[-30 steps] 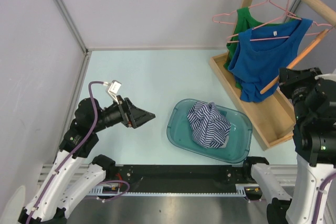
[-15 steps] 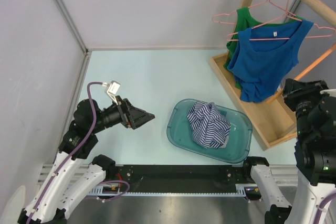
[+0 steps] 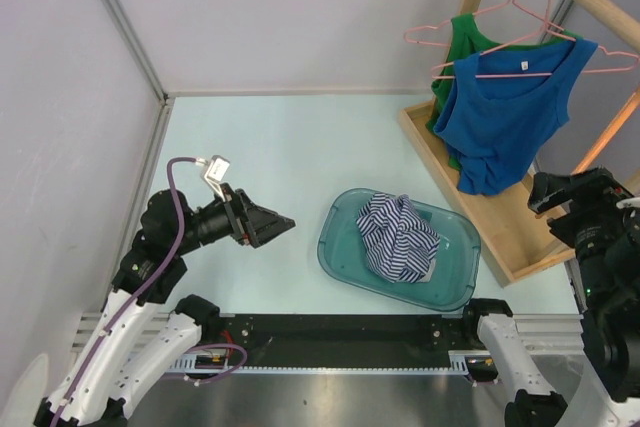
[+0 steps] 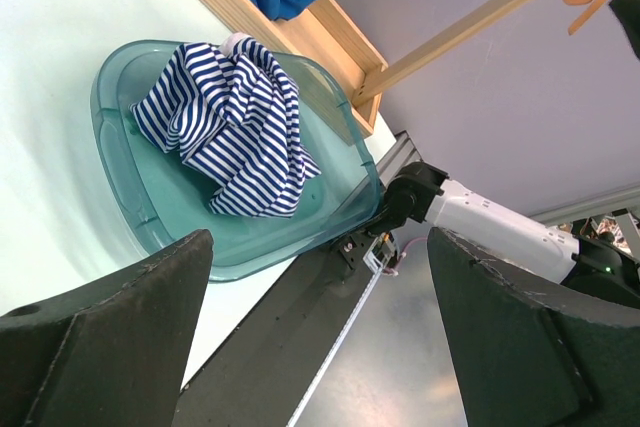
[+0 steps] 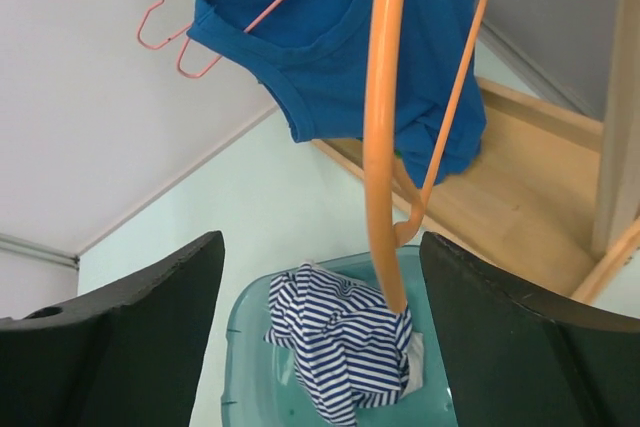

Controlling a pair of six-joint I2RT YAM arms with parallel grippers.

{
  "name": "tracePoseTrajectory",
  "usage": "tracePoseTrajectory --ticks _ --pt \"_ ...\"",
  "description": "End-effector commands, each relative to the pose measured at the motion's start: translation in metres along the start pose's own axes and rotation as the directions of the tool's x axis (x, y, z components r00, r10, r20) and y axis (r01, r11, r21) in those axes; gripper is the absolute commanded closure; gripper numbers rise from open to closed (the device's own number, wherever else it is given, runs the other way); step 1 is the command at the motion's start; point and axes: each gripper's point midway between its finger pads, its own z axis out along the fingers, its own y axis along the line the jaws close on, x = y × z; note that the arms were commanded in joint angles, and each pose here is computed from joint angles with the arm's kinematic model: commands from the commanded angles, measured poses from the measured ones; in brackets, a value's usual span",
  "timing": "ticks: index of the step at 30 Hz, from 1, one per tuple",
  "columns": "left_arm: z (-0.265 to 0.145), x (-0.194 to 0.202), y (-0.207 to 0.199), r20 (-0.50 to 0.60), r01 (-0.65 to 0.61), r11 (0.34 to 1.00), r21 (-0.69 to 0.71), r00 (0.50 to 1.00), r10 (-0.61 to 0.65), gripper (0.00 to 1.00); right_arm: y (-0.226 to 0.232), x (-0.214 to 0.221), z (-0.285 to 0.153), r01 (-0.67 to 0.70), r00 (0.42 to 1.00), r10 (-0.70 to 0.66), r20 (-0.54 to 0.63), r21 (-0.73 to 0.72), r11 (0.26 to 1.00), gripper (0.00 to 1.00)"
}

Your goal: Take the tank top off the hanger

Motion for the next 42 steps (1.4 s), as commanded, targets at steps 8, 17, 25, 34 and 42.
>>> tracePoseTrajectory --ticks 8,17,25,34,42 --pt "-0.002 0.001 -0.007 -0.001 -0.048 0.998 0.043 0.999 0.048 0.06 0.003 -0.005 -0.024 0.188 0.979 -0.19 -0.078 -0.03 0.982 0.05" --pt "-0.002 -0.001 -0.008 0.005 -0.056 0.997 0.047 0.998 0.056 0.06 0.087 -0.021 0.015 0.16 0.97 -0.212 -0.116 -0.349 0.923 0.06" --pt "-0.009 0.002 -0.011 0.013 -0.052 0.998 0.045 0.999 0.052 0.06 0.124 -0.024 0.102 -0.008 0.993 -0.039 -0.108 -0.404 0.915 0.07" --pt "-0.021 -0.003 -0.028 0.029 -0.061 0.996 0.069 0.998 0.059 0.06 0.16 -0.03 0.175 -0.045 0.994 0.067 0.084 -0.237 0.97 0.25" --pt "-0.027 -0.005 -0.033 0.046 -0.063 0.996 0.07 0.997 0.06 0.06 0.142 -0.025 0.243 -0.112 0.985 0.118 0.123 -0.054 0.992 0.4"
